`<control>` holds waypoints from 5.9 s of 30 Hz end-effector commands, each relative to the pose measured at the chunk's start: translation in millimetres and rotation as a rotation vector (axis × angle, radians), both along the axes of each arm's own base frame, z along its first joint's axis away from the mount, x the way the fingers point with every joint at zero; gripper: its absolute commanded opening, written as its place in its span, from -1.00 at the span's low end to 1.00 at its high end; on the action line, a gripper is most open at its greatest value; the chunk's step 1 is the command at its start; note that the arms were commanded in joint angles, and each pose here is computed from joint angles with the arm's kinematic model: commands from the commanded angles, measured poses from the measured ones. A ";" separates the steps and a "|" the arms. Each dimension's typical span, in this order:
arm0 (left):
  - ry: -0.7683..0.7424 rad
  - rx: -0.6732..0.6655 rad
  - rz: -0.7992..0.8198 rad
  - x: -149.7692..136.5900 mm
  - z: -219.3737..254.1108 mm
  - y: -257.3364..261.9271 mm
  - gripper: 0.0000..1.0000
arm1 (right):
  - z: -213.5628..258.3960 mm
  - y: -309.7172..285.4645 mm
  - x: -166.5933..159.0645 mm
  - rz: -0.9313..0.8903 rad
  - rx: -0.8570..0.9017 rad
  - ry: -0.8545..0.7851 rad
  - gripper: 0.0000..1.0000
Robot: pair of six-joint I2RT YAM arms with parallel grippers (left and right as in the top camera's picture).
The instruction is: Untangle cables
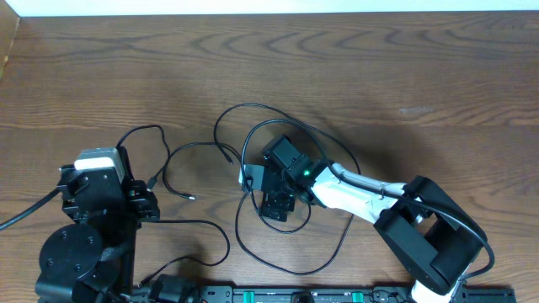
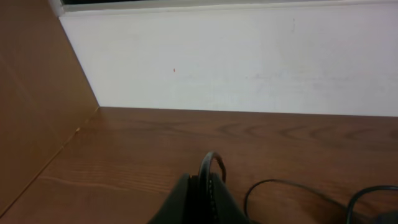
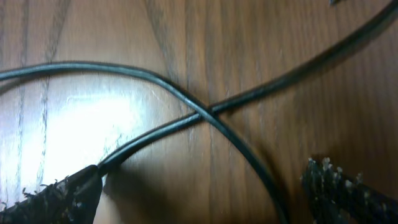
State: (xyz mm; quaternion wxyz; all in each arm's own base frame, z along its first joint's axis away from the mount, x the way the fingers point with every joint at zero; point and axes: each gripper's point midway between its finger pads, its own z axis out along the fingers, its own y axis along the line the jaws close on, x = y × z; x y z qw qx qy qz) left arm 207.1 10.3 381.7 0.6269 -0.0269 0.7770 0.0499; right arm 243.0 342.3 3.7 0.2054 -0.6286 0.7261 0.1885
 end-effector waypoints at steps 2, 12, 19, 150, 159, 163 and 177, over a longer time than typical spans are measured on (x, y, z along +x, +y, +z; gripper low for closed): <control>-0.004 -0.008 0.012 -0.4 0.2 1.9 -0.85 | 15.6 14.1 9.4 -0.088 0.082 0.014 0.99; 0.002 -0.007 0.012 -0.8 -1.3 2.0 -0.85 | 57.5 26.2 15.3 -0.158 0.198 0.013 0.98; 0.003 -0.007 0.012 -0.7 -1.3 2.0 -0.85 | 19.7 11.8 2.0 -0.156 0.087 0.090 0.99; 0.093 -0.042 0.003 -6.5 -23.8 -0.7 -0.85 | 63.5 -601.1 117.0 -2.299 -0.046 0.111 0.99; 0.097 -0.041 0.003 -6.7 -24.7 -0.6 -0.85 | 56.4 -521.3 146.6 -2.287 0.262 0.429 0.99; 0.097 -0.041 0.003 -6.7 -24.7 -0.6 -0.85 | 59.1 -486.4 166.7 -2.148 0.248 0.403 0.98; 0.115 -0.037 0.004 -8.2 -28.9 -0.2 -0.85 | 79.5 -451.3 226.3 -1.894 0.102 -0.031 0.99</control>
